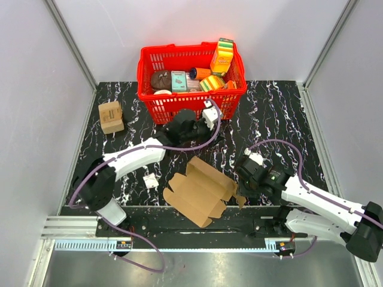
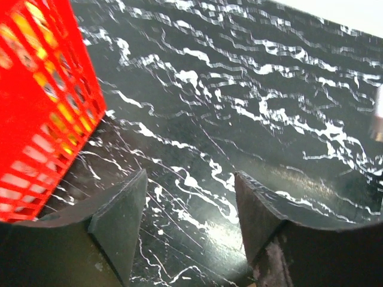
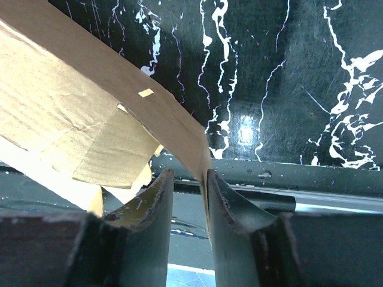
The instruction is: Fold the paper box
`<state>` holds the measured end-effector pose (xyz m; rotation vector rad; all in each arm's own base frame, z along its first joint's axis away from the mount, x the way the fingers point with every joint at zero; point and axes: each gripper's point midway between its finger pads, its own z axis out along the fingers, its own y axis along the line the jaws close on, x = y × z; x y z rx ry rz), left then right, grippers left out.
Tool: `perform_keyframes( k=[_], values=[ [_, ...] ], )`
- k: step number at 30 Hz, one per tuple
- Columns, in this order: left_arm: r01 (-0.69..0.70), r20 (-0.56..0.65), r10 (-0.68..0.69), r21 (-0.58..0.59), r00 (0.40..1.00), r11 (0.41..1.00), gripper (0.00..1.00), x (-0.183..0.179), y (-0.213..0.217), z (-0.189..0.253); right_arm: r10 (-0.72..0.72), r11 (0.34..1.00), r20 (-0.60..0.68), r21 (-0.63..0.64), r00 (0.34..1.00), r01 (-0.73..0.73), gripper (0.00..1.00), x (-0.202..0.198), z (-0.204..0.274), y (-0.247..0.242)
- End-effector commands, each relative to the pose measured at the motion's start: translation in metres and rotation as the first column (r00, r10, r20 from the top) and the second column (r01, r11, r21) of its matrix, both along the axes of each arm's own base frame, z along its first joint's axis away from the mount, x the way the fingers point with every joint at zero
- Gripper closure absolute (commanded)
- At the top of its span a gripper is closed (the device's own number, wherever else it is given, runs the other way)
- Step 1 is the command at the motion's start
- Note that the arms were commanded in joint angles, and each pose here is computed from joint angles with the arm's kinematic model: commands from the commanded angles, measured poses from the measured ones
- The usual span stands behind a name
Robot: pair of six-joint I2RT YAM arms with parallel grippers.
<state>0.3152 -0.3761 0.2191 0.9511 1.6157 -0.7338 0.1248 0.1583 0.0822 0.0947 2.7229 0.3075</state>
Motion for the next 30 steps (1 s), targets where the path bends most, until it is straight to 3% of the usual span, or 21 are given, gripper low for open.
perform_keyframes(
  k=[1, 4, 12, 14, 21, 30],
  values=[
    [0.146, -0.101, -0.139, 0.066, 0.985, 0.987, 0.39, -0.006, -0.016, -0.026, -0.017, 0.999, 0.003, 0.042, 1.000, 0.017, 0.68, 0.000, 0.001, 0.005],
    [0.195, -0.152, -0.179, 0.102, 0.972, 0.975, 0.45, -0.008, -0.023, -0.042, -0.014, 0.999, -0.004, 0.036, 1.000, 0.014, 0.74, 0.000, -0.001, 0.005],
    [0.271, -0.252, -0.226, 0.162, 0.941, 0.949, 0.48, -0.021, -0.022, -0.077, -0.004, 0.999, -0.034, 0.044, 0.999, 0.005, 0.74, -0.007, -0.006, 0.006],
    [0.288, -0.276, -0.234, 0.174, 0.932, 0.942, 0.49, -0.025, -0.020, -0.084, -0.007, 0.999, -0.033, 0.050, 0.999, 0.009, 0.80, -0.007, -0.007, 0.006],
    [0.345, -0.337, -0.265, 0.204, 0.903, 0.916, 0.51, -0.037, -0.015, -0.105, -0.063, 0.996, 0.053, 0.071, 0.997, 0.059, 0.94, 0.010, 0.003, 0.006],
    [0.370, -0.382, -0.262, 0.242, 0.886, 0.897, 0.51, -0.038, -0.013, -0.125, -0.016, 0.999, 0.149, -0.037, 0.989, 0.021, 0.99, 0.037, 0.007, 0.005]
  ],
)
